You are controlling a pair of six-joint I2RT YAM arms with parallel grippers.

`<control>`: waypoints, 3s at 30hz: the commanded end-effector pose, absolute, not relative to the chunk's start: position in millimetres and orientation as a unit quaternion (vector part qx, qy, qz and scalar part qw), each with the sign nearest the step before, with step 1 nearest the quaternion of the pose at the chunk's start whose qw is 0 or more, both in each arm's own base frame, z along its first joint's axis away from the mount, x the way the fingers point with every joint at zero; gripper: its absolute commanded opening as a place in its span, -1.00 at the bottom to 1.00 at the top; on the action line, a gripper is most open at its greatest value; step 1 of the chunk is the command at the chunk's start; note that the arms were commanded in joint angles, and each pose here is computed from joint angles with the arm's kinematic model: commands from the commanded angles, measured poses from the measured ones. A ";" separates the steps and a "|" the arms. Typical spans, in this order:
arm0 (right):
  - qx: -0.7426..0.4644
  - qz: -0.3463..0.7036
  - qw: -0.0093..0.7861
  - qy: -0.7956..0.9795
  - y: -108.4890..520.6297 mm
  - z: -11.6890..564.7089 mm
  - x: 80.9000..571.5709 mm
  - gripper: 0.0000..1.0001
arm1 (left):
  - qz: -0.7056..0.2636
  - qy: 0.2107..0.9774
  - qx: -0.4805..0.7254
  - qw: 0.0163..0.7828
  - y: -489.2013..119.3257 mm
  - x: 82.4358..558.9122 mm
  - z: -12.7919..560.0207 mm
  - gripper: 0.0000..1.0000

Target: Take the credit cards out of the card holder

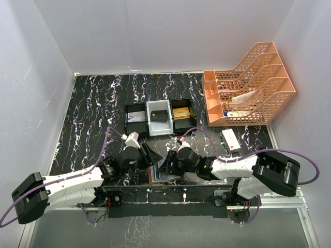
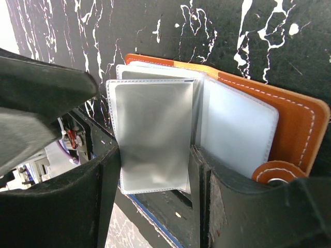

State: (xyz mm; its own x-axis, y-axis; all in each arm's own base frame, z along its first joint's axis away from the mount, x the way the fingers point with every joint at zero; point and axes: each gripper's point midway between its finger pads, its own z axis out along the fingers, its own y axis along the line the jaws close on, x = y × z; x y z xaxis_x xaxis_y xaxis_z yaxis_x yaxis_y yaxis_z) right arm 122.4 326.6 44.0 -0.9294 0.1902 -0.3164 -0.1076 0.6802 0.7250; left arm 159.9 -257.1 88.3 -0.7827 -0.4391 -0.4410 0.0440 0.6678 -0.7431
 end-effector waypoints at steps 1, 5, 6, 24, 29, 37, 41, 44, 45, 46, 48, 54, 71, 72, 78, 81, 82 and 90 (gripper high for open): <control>0.014 0.385 0.190 0.903 325.5 41.2 123.0 0.01 | -0.389 0.863 -0.112 0.303 -261.8 159.6 74.1 -0.04; 0.015 0.385 0.191 0.903 324.8 41.6 123.1 0.01 | -0.383 0.869 -0.112 0.293 -264.5 158.7 64.1 -0.16; 0.015 0.385 0.192 0.902 324.7 41.7 123.0 0.01 | -0.385 0.868 -0.112 0.293 -265.2 158.9 63.6 -0.18; -0.011 0.425 0.200 0.883 341.8 67.4 124.2 0.11 | -0.457 0.849 -0.055 0.258 -291.8 141.1 72.4 -0.28; -0.035 0.447 0.200 0.871 348.5 84.0 120.4 0.27 | -0.440 0.861 -0.058 0.248 -289.9 139.8 61.5 -0.31; -0.049 0.461 0.216 0.860 342.5 110.9 118.0 0.55 | -0.441 0.860 -0.064 0.247 -289.6 140.4 60.9 -0.30; -0.039 0.443 0.228 0.866 329.8 112.2 119.8 0.57 | -0.455 0.855 -0.056 0.245 -294.7 138.7 64.8 -0.29; -0.018 0.412 0.255 0.874 312.2 111.1 128.5 0.56 | -0.463 0.853 -0.044 0.239 -300.7 137.1 67.9 -0.25; -0.012 0.413 0.265 0.871 308.3 114.0 130.3 0.55 | -0.463 0.853 -0.040 0.237 -302.9 137.3 68.3 -0.25; -0.005 0.414 0.275 0.868 304.3 117.1 132.5 0.55 | -0.461 0.855 -0.036 0.235 -305.9 137.9 68.8 -0.24; 0.011 0.414 0.294 0.861 295.5 124.6 136.8 0.53 | -0.456 0.860 -0.026 0.226 -313.0 138.2 68.3 -0.24; 0.048 0.404 0.341 0.847 263.0 138.4 143.7 0.52 | -0.468 0.856 -0.023 0.218 -334.7 142.3 70.1 -0.17; 0.089 0.368 0.350 0.857 228.0 130.8 142.1 0.24 | -0.465 0.863 0.025 0.194 -365.1 132.8 75.0 0.23; 0.090 0.366 0.351 0.857 226.9 130.9 142.3 0.25 | -0.471 0.860 0.025 0.194 -367.0 131.7 76.8 0.27; 0.105 0.350 0.330 0.871 218.4 109.1 135.7 0.34 | -0.468 0.865 0.031 0.179 -365.2 124.2 73.6 0.30; 0.102 0.379 0.314 0.865 226.2 112.0 129.3 0.24 | -0.441 0.877 0.025 0.188 -353.0 126.2 68.9 0.29; 0.097 0.383 0.309 0.865 226.9 107.5 126.7 0.19 | -0.438 0.877 0.022 0.194 -349.4 127.0 70.1 0.29; 0.055 0.385 0.270 0.881 234.0 87.1 110.2 -0.12 | -0.431 0.872 0.004 0.234 -322.7 129.9 88.9 0.35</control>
State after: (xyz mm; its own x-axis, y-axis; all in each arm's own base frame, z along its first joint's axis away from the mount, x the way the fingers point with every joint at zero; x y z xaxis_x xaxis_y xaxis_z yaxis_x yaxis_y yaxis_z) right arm 113.1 218.9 77.5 -0.8333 0.3257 -0.4467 -0.0687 0.7407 0.6683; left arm 127.5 -336.9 82.5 -0.9123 -0.1720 -0.3716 0.1998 0.6052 -0.7706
